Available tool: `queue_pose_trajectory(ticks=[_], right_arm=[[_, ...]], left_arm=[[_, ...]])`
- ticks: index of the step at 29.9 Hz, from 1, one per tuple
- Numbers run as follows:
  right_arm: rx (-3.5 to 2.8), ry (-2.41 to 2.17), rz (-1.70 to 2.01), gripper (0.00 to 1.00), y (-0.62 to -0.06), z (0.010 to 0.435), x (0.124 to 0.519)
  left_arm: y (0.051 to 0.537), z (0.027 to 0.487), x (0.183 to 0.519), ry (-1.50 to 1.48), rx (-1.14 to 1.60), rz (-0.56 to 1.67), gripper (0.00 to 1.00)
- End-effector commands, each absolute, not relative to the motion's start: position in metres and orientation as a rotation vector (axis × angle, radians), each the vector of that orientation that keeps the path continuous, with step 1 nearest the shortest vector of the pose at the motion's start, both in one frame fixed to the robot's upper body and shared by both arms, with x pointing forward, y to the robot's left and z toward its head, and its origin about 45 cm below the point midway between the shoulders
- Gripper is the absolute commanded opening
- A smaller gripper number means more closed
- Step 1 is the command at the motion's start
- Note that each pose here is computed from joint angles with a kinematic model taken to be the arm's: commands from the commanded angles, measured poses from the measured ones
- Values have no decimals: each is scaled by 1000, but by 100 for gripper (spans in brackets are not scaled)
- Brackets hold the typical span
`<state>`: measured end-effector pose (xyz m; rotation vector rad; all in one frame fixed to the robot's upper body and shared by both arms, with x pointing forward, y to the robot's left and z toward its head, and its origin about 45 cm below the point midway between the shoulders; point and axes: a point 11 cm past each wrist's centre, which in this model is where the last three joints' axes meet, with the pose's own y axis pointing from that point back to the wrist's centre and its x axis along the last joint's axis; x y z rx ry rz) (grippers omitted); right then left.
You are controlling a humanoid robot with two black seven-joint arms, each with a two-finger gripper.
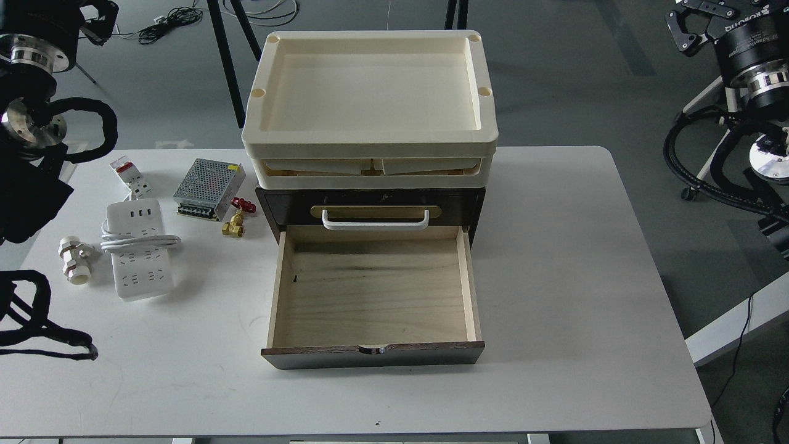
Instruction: Put charging cable into cabinet
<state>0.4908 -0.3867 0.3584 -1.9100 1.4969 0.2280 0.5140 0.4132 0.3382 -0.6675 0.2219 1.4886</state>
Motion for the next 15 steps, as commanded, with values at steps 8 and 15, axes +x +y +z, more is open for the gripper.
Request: queue_pose_trajectory(ticks=[8,15], right_arm=[[-1910,1484,230,99,-383,361,492],[-1916,1464,217,99,-379,370,494]], left_arm=[[400,329,515,252,-768,1487,100],[418,319,503,339,-1124,1535,100]])
